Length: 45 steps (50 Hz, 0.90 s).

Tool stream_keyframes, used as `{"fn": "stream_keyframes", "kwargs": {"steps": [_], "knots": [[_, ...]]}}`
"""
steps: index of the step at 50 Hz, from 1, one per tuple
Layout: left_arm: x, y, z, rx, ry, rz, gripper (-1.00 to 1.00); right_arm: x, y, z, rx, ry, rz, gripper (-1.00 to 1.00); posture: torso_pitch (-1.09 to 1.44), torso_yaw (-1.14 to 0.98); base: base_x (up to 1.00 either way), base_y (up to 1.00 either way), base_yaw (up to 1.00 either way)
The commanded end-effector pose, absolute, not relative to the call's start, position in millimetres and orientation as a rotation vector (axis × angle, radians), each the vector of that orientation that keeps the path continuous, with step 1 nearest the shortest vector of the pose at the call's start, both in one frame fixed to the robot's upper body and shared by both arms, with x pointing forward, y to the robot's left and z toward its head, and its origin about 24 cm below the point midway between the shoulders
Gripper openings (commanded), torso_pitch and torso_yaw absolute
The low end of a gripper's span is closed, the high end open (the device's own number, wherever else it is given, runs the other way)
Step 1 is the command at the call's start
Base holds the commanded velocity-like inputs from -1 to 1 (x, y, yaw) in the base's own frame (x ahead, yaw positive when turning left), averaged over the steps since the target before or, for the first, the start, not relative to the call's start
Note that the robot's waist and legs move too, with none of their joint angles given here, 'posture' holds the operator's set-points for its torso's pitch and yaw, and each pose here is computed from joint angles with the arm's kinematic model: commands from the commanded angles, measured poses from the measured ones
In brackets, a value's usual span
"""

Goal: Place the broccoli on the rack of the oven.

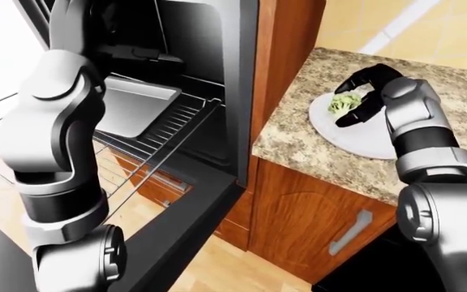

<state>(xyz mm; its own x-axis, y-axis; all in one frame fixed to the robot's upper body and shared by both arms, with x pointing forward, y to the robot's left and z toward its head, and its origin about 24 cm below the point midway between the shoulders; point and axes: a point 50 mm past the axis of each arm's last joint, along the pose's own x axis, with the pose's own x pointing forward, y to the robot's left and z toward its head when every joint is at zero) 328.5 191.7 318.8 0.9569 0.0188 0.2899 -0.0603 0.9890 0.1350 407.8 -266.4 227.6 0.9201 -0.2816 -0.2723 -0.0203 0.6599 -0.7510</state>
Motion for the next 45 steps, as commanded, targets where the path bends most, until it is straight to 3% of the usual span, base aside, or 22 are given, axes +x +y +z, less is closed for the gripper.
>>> {"fn": "stream_keyframes", "kwargs": {"steps": [1, 12, 17, 45], "knots": [[320.7, 191.5, 337.0, 0.147, -0.384, 0.048, 1.0, 407.7, -264.9, 258.6, -0.859, 0.279, -0.191, -0.54, 0.0, 0.0, 0.0, 0.0, 0.0], [321.5, 191.7, 336.7, 0.149, -0.384, 0.052, 1.0, 403.8, -266.2, 274.6, -0.871, 0.248, -0.208, -0.76, 0.0, 0.0, 0.0, 0.0, 0.0], [321.0, 192.8, 336.5, 0.15, -0.382, 0.057, 1.0, 398.2, -265.4, 284.2, -0.866, 0.219, -0.215, -1.0, 0.0, 0.0, 0.0, 0.0, 0.0], [319.5, 194.7, 333.0, 0.147, -0.378, 0.064, 1.0, 354.2, -258.0, 324.3, -0.838, 0.113, -0.25, -1.0, 0.0, 0.0, 0.0, 0.0, 0.0]]}}
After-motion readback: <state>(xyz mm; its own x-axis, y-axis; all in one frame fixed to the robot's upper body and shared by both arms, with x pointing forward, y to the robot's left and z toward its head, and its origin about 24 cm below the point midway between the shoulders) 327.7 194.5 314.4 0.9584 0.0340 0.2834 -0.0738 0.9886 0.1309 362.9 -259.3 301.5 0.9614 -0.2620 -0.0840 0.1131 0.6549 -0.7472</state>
